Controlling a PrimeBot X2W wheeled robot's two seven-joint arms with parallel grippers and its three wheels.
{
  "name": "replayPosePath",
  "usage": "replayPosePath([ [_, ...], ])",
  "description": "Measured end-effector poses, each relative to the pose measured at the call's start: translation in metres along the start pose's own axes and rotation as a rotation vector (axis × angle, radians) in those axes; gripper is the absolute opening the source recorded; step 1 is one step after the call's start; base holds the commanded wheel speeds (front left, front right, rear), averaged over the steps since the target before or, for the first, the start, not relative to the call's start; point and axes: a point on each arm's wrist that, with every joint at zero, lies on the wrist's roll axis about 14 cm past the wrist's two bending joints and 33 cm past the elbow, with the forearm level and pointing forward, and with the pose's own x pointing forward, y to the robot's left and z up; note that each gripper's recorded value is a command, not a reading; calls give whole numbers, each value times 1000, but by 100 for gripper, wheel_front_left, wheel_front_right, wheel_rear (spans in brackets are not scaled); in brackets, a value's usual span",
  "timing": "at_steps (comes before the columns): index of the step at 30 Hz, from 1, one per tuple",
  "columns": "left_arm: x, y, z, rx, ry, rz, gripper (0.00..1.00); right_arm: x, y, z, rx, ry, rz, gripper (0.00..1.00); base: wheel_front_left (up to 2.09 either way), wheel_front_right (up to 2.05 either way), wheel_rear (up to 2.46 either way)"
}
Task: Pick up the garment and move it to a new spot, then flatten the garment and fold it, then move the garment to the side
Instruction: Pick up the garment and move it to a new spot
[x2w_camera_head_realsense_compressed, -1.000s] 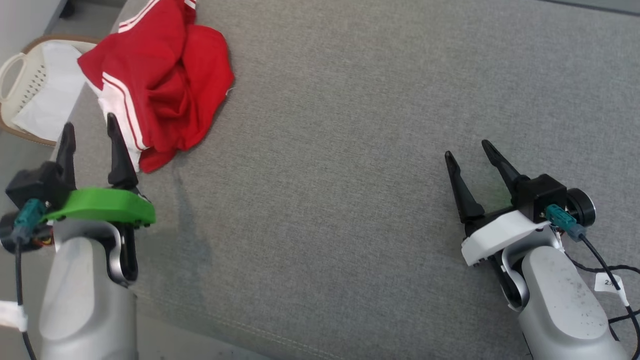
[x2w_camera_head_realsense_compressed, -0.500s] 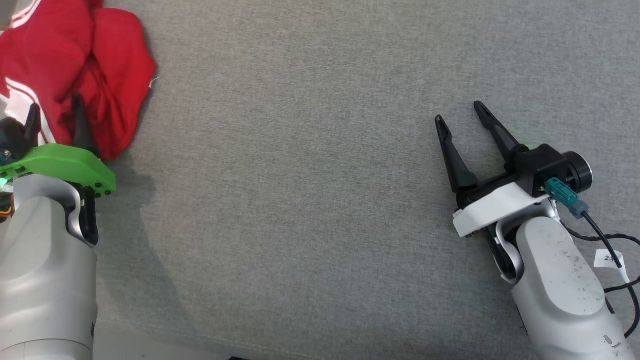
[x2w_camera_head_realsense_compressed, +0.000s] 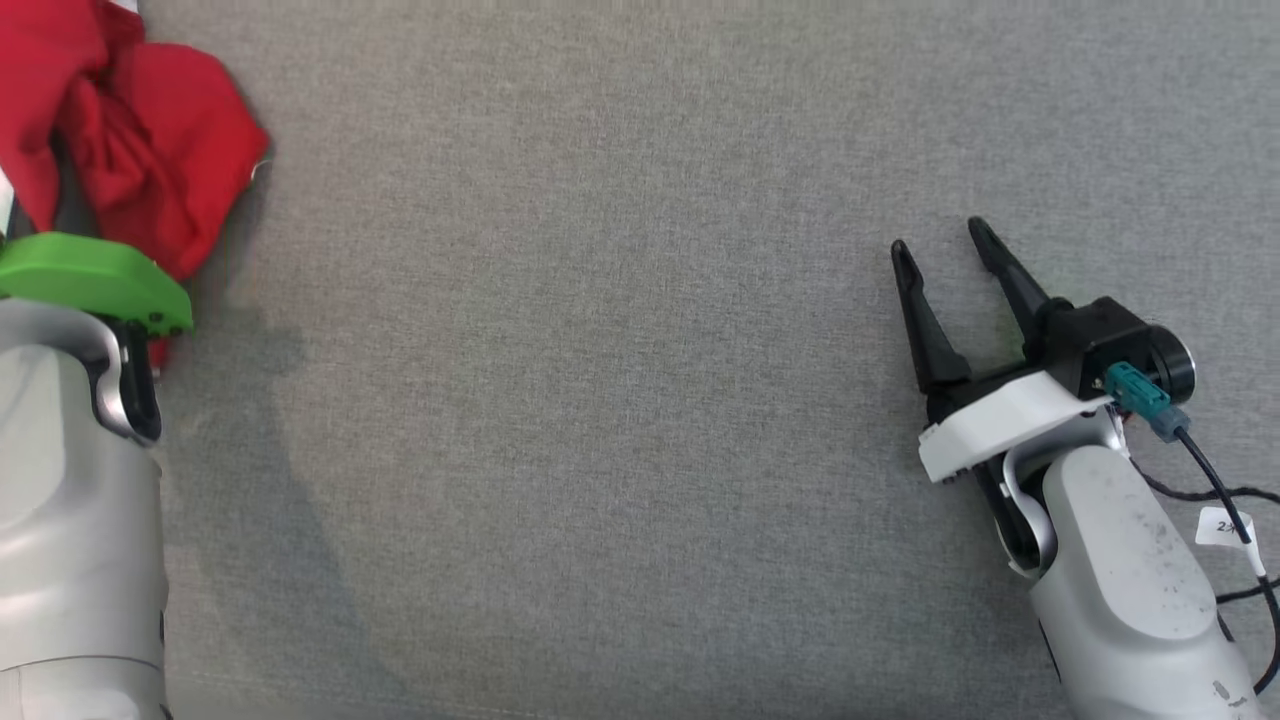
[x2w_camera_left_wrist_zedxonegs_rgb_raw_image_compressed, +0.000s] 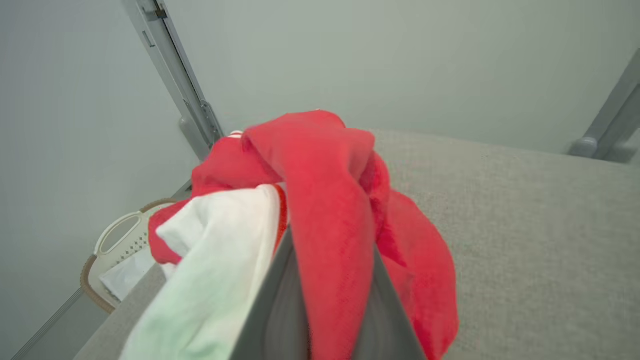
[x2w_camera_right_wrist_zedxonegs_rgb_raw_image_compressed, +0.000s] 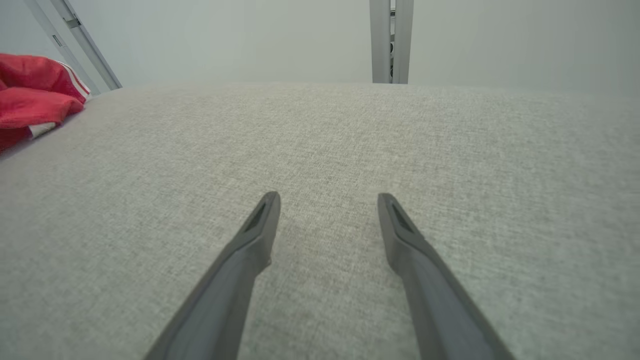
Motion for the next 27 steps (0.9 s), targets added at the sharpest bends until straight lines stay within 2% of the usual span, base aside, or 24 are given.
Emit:
replayPosePath([
  [4,-1,-29,48,9,-141,-88,0,-11,2,7,8,-1,-13,100,0,0,0],
  [10,-16,-96,101,-28,-297,-261,0,-31,-5,27,10,-30,-54,100,0,0,0],
  [15,-40,-175,103,-72,-314,-454,0,-61,-17,29,13,-17,-107,100,0,0,0],
  [16,-55,-213,99,-90,-303,-554,0,-74,-25,32,16,-18,-139,100,0,0,0],
  [17,-63,-229,97,-102,-296,-600,0,-81,-28,33,14,-18,-153,100,0,0,0],
  [27,-159,-365,68,-188,-178,-1031,0,-147,-63,43,6,-30,-311,100,0,0,0],
])
